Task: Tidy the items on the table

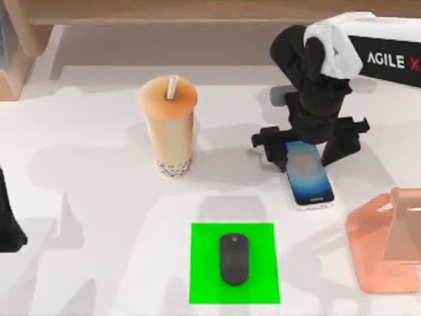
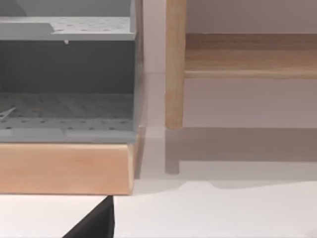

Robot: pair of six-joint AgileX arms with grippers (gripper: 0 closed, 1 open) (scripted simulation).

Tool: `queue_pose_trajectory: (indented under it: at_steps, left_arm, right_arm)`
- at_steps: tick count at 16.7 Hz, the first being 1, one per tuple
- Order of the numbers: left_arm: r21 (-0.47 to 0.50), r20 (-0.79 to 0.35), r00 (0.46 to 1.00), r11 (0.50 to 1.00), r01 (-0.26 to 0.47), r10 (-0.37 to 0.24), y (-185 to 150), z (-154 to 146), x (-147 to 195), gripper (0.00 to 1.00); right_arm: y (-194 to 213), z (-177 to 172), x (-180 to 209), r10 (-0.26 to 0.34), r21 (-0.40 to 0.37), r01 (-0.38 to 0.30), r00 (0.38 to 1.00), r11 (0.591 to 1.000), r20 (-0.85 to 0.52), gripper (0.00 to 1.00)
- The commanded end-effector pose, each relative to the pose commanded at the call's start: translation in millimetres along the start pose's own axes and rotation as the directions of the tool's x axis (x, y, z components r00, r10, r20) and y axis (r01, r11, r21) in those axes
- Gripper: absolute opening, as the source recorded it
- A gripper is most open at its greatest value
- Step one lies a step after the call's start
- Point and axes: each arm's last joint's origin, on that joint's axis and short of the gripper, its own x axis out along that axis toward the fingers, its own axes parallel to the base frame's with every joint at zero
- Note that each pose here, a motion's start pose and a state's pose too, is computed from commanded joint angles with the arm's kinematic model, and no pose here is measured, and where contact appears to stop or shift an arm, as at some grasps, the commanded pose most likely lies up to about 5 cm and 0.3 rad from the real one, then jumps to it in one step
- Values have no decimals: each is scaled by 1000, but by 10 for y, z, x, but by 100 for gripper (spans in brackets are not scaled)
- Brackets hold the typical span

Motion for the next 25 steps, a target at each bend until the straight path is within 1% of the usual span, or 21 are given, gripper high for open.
queue_pose_trajectory:
  at_steps: [2, 3, 5, 9, 14, 16, 18, 21, 23, 25]
  left_arm:
    - [0, 0, 1000, 1000, 0, 0, 0, 0, 0, 100]
    - [0, 0, 1000, 1000, 0, 0, 0, 0, 0, 100]
    - [0, 0, 1000, 1000, 0, 0, 0, 0, 0, 100]
    - [0, 0, 1000, 1000, 0, 0, 0, 0, 0, 100]
    - [0, 0, 1000, 1000, 0, 0, 0, 0, 0, 100]
    - [0, 0, 1000, 1000, 0, 0, 0, 0, 0, 100]
    - [0, 0, 1000, 1000, 0, 0, 0, 0, 0, 100]
    - [0, 0, 1000, 1000, 0, 0, 0, 0, 0, 100]
    - [0, 0, 1000, 1000, 0, 0, 0, 0, 0, 100]
    - [0, 0, 1000, 1000, 0, 0, 0, 0, 0, 100]
  right_arm:
    - [0, 0, 0, 0, 0, 0, 1000, 1000, 0, 0]
    - [-2, -5, -113, -2, -3, 2, 1000, 1000, 20, 0]
    - [-1, -3, -162, -2, -4, 2, 1000, 1000, 20, 0]
    - [-1, -4, -388, -2, -4, 2, 1000, 1000, 20, 0]
    - [0, -4, -390, -2, -2, 2, 1000, 1000, 16, 0]
    - [84, -83, -451, -22, -4, 22, 999, 1000, 29, 0]
    - [268, -275, -592, -59, -13, 60, 996, 998, 64, 0]
    - [575, -778, -946, -108, -42, 117, 978, 992, 177, 0]
    - [669, -1191, -1230, -110, -59, 131, 954, 990, 280, 0]
    - [645, -1577, -1465, -99, -62, 132, 920, 989, 379, 0]
